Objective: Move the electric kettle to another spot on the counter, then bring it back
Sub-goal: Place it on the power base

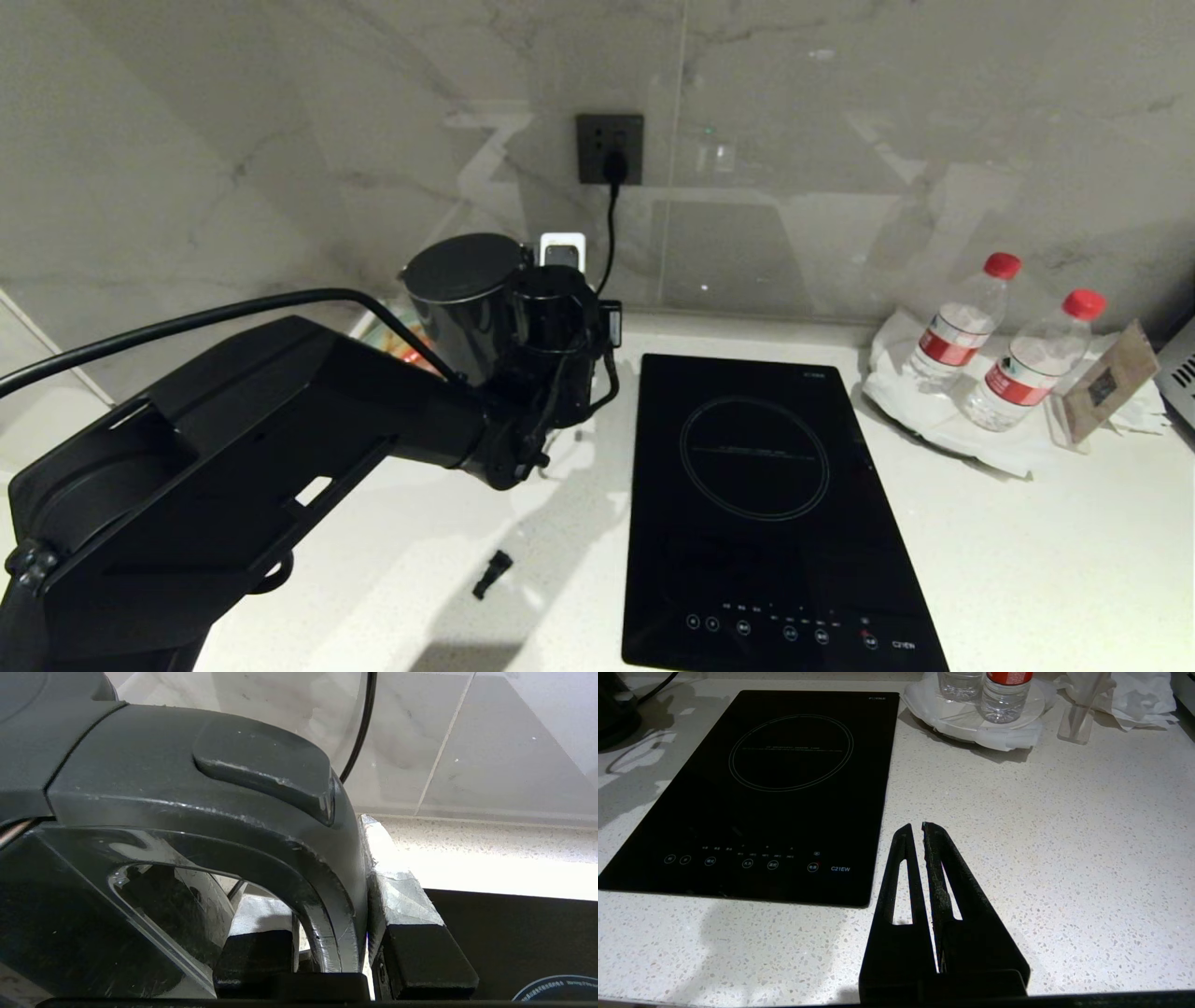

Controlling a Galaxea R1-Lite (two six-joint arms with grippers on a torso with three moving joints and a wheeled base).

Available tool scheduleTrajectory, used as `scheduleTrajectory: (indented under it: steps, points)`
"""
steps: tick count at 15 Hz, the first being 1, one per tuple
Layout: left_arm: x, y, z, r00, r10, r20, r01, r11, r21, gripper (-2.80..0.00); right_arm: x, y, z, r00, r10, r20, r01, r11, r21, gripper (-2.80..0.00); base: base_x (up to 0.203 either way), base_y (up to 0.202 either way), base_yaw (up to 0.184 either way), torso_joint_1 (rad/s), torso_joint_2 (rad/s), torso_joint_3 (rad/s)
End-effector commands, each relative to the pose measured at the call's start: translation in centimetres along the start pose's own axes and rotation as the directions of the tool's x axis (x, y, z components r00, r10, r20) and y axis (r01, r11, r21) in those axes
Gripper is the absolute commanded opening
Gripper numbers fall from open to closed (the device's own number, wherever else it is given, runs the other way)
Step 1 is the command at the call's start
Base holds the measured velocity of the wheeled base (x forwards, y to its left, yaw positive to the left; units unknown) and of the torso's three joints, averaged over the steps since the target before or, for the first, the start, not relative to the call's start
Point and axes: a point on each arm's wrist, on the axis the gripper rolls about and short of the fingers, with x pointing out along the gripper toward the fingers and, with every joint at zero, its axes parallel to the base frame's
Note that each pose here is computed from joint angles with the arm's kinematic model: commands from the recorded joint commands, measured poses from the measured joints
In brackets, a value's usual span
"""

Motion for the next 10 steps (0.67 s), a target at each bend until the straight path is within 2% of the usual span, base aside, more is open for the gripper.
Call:
scheduleTrajectory:
  steps: [1,10]
  points:
    - [0.1,0.3,0.6,1.000,0.010,0.015,-0.009,1.000,-0.010,-2.80,0.0,0.0,0.0,1.000,0.000,0.000,0.000,1.000,0.000,-2.80,0.000,0.000,0.000,0.000,0.00,0.000]
    - [0.9,1.8,-2.6,0.997,0.043,-0.057,-0.041,0.999,0.035,-2.80,0.0,0.0,0.0,1.000,0.000,0.000,0.000,1.000,0.000,-2.80,0.000,0.000,0.000,0.000,0.00,0.000]
